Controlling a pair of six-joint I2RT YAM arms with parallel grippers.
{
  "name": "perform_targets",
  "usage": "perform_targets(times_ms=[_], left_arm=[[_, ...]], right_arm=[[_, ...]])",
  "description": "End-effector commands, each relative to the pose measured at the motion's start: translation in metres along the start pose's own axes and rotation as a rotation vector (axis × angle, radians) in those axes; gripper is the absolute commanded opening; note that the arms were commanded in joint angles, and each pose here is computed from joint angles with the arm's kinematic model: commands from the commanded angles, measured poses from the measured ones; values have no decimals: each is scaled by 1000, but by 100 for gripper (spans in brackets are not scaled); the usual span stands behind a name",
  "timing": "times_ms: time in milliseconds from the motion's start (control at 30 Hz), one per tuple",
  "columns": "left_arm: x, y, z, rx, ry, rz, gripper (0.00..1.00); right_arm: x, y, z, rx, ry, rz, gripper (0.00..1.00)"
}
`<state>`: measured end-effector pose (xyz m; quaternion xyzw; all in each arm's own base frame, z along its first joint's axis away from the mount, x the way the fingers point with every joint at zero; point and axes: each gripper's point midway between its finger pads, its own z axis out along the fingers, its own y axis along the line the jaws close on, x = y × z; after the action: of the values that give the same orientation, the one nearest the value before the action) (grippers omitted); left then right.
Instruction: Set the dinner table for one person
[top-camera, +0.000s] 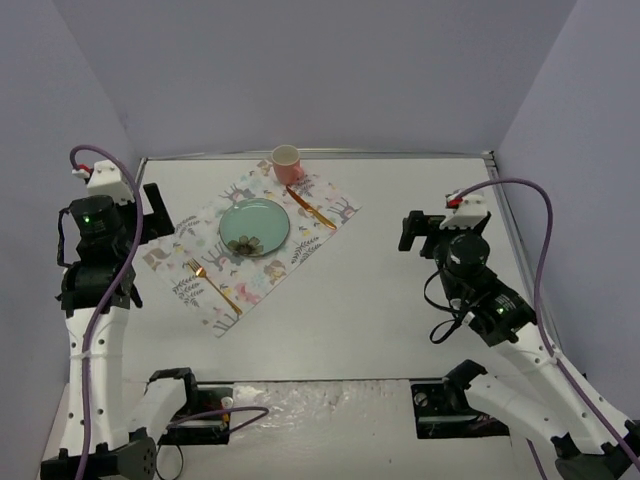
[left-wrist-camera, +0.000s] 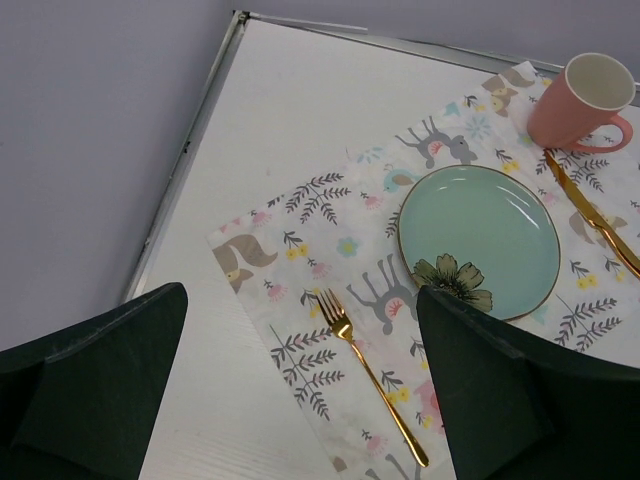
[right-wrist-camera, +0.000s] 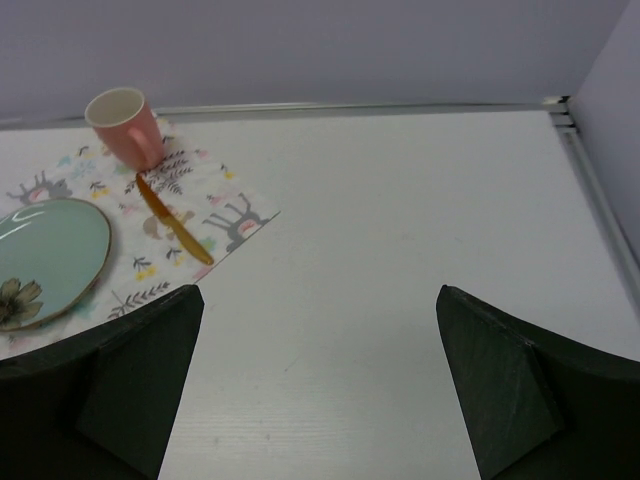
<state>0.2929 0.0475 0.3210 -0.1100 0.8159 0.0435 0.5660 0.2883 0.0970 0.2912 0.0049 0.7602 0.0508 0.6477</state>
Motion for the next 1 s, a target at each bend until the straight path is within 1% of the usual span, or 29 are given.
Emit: perform_targets(times_ms=[0, 133, 200, 267, 433, 633, 833, 967], left_arm=[[-12, 6, -53, -50, -22, 47, 97], [-21, 13, -85, -75, -113, 80, 97], [-24, 20, -98, -104, -167, 77, 97], [-28, 28, -103, -146, -211, 65, 97], [-25, 41, -105, -214, -258, 20, 97], [-16, 44, -102, -237, -245, 17, 97], [-3, 50, -107, -248, -245, 24, 97], [-2, 47, -106, -235, -248, 31, 97]], right_arm=[[-48, -49, -31, 192, -142, 10, 100], [-67, -73, -54, 276, -207, -2, 100], [-72, -82, -60, 309, -217, -31, 100], [-78, -89, -65, 345, -231, -30, 100], [-81, -92, -64, 375, -222, -52, 100], [-79, -89, -65, 345, -233, -38, 100], [-82, -100, -74, 393, -280, 31, 100], [-82, -100, -73, 401, -294, 54, 100]])
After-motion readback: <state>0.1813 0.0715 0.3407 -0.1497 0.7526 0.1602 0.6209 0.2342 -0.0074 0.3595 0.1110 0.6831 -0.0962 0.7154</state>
